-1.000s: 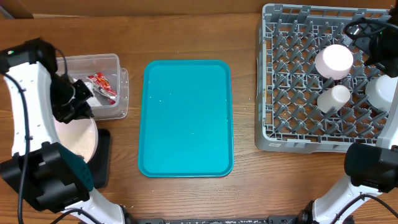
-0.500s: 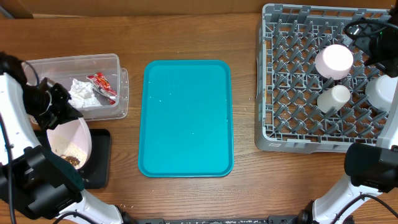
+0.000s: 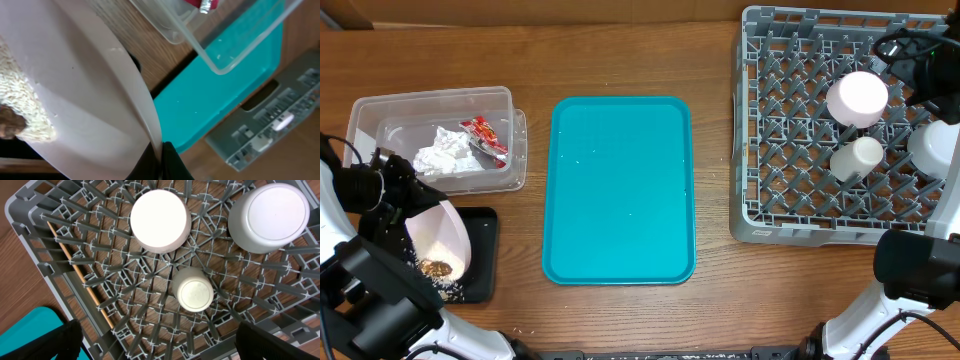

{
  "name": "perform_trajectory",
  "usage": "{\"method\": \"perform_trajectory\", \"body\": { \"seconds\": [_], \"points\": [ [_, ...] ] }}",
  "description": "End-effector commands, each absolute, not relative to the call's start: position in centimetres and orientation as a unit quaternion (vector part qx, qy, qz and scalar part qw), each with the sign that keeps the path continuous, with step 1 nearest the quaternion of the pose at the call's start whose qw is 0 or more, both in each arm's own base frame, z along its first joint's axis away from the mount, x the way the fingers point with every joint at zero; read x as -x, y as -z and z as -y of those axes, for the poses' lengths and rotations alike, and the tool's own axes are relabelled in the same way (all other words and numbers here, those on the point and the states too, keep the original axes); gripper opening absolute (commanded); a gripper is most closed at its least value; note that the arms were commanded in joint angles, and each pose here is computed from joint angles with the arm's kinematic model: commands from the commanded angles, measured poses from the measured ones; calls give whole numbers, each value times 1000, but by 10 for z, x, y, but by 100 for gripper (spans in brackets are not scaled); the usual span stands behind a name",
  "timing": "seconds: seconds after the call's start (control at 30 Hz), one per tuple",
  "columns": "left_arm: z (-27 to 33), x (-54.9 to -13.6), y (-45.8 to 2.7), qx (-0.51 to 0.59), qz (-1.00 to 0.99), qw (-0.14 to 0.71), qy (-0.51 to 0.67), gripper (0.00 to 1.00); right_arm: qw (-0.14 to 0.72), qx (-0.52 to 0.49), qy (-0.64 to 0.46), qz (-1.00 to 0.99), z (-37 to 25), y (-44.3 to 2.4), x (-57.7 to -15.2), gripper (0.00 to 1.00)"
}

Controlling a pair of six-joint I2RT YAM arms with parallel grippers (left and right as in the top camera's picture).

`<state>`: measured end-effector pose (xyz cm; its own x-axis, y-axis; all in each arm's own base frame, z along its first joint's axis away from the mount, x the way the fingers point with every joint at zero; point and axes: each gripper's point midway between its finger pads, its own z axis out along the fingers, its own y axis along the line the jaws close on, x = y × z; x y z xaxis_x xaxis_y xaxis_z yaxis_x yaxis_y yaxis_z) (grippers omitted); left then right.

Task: Sort waste into correct bins and load items into the dishwasher
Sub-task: 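Tilt the plate to dump rice and scraps onto the black tray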

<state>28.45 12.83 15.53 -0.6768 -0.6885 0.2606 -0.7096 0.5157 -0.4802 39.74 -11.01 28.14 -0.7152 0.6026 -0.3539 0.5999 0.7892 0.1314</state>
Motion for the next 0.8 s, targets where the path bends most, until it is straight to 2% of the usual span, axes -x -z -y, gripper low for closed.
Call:
{"method": "perform_trajectory", "body": {
  "seconds": [0.0, 0.43, 0.77],
  "points": [
    [-127, -287, -174, -387, 866, -22, -316, 4, 213, -321, 0, -923, 111, -295, -396, 100],
    [-153, -271, -196, -420, 813, -76, -395, 4, 213, -321, 0, -923, 111, -295, -396, 100],
    [-165, -274, -220, -401, 780, -153, -455, 4, 213, -321, 0, -923, 111, -295, -396, 100]
  ]
}}
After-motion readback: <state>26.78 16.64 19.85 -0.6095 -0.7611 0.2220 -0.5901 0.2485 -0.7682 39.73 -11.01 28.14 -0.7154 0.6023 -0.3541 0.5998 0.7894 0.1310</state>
